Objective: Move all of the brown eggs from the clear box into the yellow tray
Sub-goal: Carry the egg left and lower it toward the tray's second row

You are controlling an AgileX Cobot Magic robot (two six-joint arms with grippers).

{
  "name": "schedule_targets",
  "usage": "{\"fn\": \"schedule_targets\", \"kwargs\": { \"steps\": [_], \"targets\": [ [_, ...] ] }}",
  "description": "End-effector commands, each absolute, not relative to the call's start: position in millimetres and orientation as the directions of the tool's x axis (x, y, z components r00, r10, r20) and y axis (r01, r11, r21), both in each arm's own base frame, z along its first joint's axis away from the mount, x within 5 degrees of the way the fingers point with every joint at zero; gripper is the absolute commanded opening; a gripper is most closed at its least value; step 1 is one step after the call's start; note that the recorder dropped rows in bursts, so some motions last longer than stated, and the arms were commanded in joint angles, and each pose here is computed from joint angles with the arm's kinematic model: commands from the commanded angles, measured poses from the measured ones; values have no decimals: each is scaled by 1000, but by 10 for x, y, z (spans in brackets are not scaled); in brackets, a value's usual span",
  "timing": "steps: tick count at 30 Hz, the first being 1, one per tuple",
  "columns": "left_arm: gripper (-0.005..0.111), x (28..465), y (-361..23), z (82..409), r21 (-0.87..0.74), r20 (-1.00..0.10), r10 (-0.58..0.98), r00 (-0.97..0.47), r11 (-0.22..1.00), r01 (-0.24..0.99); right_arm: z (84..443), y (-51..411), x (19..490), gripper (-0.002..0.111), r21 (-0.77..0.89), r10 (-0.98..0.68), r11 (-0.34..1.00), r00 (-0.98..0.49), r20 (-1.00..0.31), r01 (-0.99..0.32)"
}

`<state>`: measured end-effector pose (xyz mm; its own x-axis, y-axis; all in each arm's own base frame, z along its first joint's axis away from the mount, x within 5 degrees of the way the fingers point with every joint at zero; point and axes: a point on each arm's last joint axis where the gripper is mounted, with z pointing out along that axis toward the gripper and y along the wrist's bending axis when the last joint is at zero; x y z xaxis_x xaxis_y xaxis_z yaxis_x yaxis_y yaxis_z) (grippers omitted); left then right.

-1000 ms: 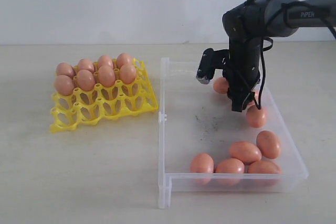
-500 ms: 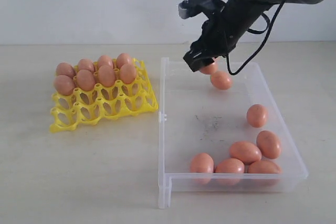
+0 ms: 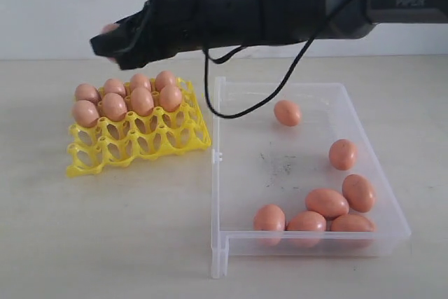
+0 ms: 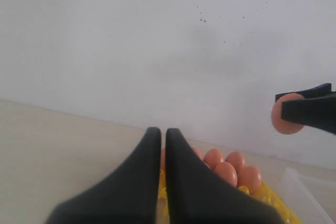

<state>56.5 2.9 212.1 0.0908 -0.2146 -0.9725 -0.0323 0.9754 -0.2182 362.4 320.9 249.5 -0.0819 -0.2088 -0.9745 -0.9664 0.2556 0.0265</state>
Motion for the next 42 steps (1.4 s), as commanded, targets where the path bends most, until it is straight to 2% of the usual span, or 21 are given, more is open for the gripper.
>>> {"fn": "schedule_targets", "kwargs": {
  "steps": [1, 5, 7, 11, 16, 19, 21, 24, 27, 29, 31, 33, 36, 39, 42],
  "targets": [
    [4, 561, 26, 2132, -212, -973, -209, 95, 977, -28, 2268, 3517, 3438, 0, -131, -261, 156, 88, -961, -979],
    [4, 561, 26, 2132, -212, -973, -209, 95, 977, -28, 2005, 3602, 3459, 0, -90, -280, 134, 50, -959, -987],
    [4, 561, 26, 2132, -212, -973, -209, 95, 977, -28, 1902, 3596, 3516, 0, -43, -314, 209, -25, -949, -977],
    [4, 561, 26, 2132, -212, -973, -209, 95, 977, -28, 1777, 3515, 3682, 0, -5, -373, 464, -190, -908, -886],
    [4, 561, 26, 2132, -212, -973, -209, 95, 977, -28, 1912, 3408, 3774, 0, -10, -349, 618, -262, -900, -786],
    [4, 561, 26, 2132, -212, -973, -209, 95, 977, -28, 2082, 3395, 3752, 0, 2, -314, 644, -266, -911, -765],
    [4, 561, 26, 2132, -212, -973, -209, 95, 977, -28, 2214, 3438, 3676, 0, 39, -281, 578, -243, -928, -815],
    [4, 561, 26, 2132, -212, -973, -209, 95, 977, -28, 2421, 3536, 3473, 0, 142, -201, 383, -232, -952, -913],
    [4, 561, 26, 2132, -212, -973, -209, 95, 977, -28, 2583, 3595, 3235, 0, 341, -119, 143, -358, -926, -929],
    [4, 561, 26, 2132, -212, -973, -209, 95, 977, -28, 2576, 3593, 3099, 0, 464, -184, 35, -462, -868, -885],
    [4, 561, 26, 2132, -212, -973, -209, 95, 977, -28, 2513, 3560, 3011, 0, 494, -307, 8, -472, -827, -870],
    [4, 561, 26, 2132, -212, -973, -209, 95, 977, -28, 2448, 3508, 3008, 0, 461, -413, 73, -447, -793, -885],
    [4, 561, 26, 2132, -212, -973, -209, 95, 977, -28, 2372, 3399, 3181, 0, 266, -508, 286, -381, -773, -920],
    [4, 561, 26, 2132, -212, -973, -209, 95, 977, -28, 2378, 3326, 3426, 0, 114, -452, 513, -381, -807, -850],
    [4, 561, 26, 2132, -212, -973, -209, 95, 977, -28, 2464, 3288, 3587, 0, 88, -317, 653, -377, -870, -752]
  ]
}}
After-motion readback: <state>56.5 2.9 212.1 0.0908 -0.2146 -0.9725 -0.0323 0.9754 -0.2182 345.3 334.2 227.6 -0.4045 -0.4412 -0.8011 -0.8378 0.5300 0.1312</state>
